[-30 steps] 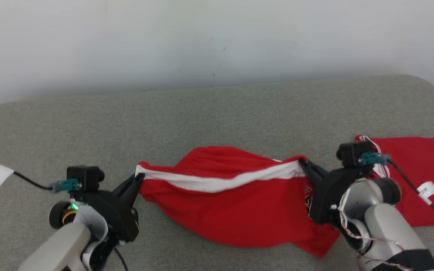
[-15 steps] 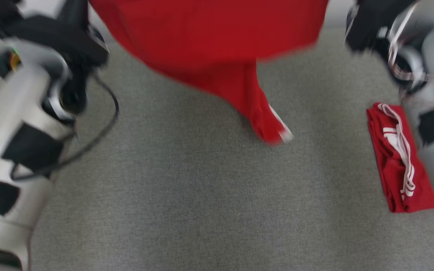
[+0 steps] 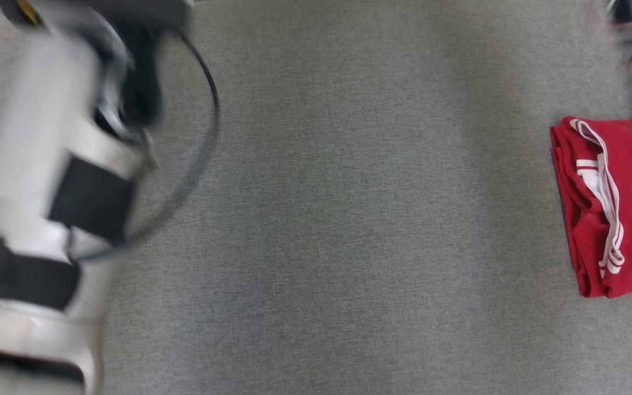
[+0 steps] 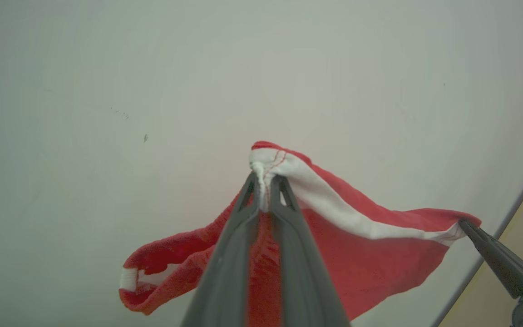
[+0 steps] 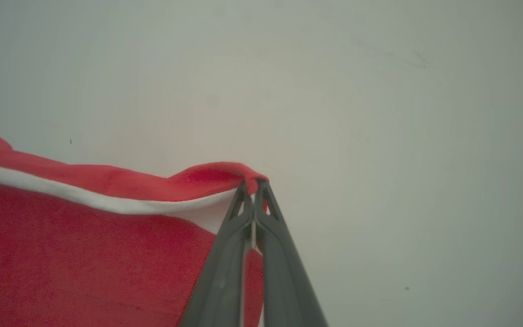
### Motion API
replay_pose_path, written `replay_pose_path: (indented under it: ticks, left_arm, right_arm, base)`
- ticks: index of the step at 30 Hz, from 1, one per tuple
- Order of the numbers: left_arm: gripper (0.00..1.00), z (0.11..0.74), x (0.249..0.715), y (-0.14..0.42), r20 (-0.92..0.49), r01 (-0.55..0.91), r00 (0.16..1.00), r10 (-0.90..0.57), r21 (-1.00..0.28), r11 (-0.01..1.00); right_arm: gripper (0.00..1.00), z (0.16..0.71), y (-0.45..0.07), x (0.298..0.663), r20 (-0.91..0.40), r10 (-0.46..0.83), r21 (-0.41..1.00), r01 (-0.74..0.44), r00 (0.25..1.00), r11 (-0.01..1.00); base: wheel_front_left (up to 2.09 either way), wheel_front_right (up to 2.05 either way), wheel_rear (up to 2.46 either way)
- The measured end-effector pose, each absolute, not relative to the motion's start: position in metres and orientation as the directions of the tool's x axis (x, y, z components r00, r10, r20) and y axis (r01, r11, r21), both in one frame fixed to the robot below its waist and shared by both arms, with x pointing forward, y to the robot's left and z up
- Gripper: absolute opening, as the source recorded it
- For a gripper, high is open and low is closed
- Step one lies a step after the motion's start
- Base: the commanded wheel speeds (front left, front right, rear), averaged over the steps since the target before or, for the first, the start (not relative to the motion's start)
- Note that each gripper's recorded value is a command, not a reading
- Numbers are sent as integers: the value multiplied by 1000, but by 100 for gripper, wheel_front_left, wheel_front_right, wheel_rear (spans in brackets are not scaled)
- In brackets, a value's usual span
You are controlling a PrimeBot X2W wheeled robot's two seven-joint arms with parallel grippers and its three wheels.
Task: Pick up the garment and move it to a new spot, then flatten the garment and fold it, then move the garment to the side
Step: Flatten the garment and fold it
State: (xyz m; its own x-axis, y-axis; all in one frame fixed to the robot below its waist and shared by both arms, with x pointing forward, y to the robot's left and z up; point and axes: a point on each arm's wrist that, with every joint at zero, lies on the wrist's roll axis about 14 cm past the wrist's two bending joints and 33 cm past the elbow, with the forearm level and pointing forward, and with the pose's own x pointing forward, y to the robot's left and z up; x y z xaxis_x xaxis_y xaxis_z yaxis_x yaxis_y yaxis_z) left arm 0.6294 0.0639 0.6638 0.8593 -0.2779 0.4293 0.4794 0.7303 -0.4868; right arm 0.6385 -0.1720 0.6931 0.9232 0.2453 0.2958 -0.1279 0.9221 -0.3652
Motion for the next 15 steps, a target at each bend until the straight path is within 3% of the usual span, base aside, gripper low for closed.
replay_pose_path:
  ticks: [3, 8, 15]
  left_arm:
    - [0, 615, 616, 62, 327, 442, 891, -315, -464, 768]
    - [0, 531, 580, 69, 123, 350, 935, -333, -473, 808]
    - [0, 470, 507, 65, -59, 280, 928, -369, -546, 790]
  right_arm:
    - [0, 619, -172, 631, 98, 241, -330, -197, 966, 923]
    - [0, 523, -180, 587, -179, 228, -212, -264, 957, 941]
    - [0, 484, -198, 511, -372, 232, -89, -283, 899, 955]
  base:
    - [0, 0, 0]
    - [0, 0, 0]
    - [0, 0, 0]
